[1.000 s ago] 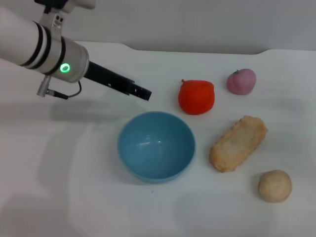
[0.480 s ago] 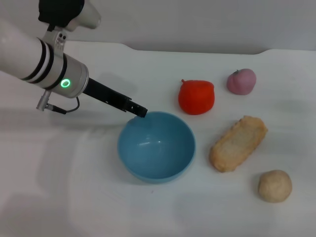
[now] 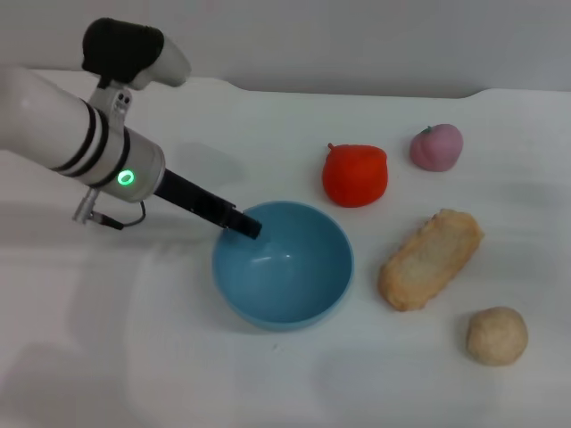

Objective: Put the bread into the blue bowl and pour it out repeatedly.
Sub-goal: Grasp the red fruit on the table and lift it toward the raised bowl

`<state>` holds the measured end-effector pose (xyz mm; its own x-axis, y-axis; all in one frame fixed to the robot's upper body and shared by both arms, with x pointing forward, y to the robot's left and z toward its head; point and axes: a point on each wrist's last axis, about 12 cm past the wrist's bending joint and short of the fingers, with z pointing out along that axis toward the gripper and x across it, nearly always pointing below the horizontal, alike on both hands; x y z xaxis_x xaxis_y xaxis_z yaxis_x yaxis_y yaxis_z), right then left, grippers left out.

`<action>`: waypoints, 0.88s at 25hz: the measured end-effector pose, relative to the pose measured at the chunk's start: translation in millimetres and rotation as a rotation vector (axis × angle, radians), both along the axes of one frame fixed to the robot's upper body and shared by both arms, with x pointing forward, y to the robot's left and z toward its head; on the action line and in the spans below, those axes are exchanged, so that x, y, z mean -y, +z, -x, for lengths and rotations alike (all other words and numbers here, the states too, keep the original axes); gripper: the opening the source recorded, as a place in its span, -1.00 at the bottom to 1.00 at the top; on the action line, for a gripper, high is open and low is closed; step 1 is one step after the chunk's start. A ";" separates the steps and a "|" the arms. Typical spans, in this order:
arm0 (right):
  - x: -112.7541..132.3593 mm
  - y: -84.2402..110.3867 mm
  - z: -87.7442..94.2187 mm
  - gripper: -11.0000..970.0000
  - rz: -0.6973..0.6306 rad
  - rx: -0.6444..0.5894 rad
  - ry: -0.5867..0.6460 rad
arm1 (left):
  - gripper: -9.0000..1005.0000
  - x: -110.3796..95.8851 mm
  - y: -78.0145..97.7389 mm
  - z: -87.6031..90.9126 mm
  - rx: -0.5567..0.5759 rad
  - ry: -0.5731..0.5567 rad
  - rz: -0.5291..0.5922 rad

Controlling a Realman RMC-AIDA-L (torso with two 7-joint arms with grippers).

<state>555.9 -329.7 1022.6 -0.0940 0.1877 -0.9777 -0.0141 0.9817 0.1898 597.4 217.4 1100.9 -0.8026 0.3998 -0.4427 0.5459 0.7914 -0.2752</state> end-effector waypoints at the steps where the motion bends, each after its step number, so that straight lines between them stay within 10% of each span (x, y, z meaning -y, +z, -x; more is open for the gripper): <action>1: 0.0 -0.1 0.1 -0.17 0.000 0.000 0.000 | 0.49 1.7 -3.0 0.1 -0.005 -0.005 -0.007; 22: -0.7 3.3 -3.7 -0.17 0.001 0.011 0.003 | 0.44 23.0 -23.1 -0.1 -0.030 -0.084 -0.096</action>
